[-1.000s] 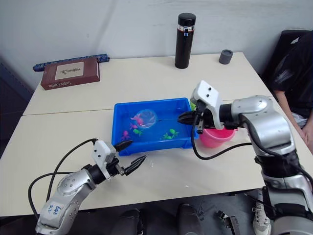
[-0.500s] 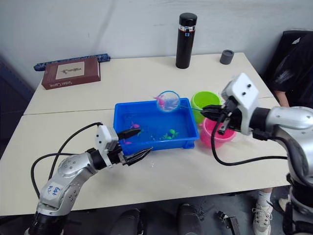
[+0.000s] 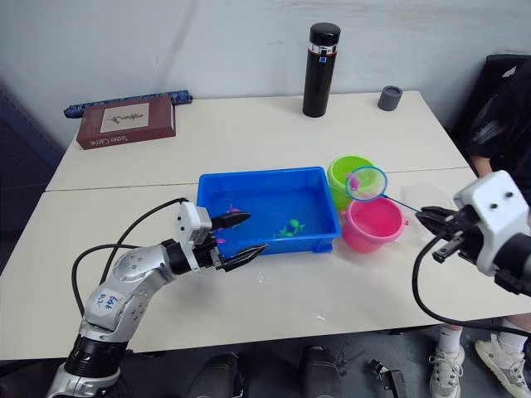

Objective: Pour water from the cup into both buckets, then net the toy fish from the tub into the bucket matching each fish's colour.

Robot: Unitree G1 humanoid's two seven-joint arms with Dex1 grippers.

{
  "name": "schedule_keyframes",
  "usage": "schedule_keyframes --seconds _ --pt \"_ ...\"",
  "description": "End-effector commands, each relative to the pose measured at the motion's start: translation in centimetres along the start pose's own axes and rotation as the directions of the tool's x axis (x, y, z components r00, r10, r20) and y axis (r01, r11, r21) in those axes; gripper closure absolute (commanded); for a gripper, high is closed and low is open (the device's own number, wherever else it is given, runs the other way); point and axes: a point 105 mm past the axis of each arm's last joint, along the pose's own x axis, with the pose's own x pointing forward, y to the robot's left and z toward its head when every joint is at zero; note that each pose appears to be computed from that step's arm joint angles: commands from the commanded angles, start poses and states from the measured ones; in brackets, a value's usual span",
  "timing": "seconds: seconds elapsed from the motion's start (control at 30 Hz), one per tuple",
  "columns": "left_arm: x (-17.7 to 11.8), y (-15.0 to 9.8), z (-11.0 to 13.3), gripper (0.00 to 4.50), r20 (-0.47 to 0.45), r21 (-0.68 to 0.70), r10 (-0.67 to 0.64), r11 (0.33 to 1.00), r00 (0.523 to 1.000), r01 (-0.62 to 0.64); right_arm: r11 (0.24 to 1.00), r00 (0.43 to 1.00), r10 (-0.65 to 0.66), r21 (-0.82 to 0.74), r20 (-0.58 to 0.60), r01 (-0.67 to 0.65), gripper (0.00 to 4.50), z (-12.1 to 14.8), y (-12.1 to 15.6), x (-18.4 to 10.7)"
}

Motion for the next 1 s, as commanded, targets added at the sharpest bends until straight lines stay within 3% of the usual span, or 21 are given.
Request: schedule_keyframes --seconds 0.03,0.57,0.77,1.0 --pt "0.4 -0.1 0.8 0.04 0.032 0.029 -0.021 0.999 0.999 0.02 0.996 0.997 -0.062 -0.056 0.044 0.064 4.5 0.9 -0.2 -1.3" --pt "0.7 -0.1 0.6 0.04 0.031 0.029 -0.026 0.999 0.999 0.025 0.929 0.989 -0.14 -0.35 -0.04 0.118 4.5 -3.7 0.2 -1.9" --pt "0.6 -0.1 0.4 0.04 0.026 0.028 -0.017 0.999 1.0 0.016 0.803 0.988 -0.154 -0.584 -0.009 0.12 4.5 -3.8 -0.1 -1.6" --pt "0.5 -0.2 0.3 0.04 0.025 0.027 -0.011 1.0 1.0 0.01 0.673 0.984 -0.17 -0.724 0.048 0.151 4.5 -3.2 -0.7 -1.3"
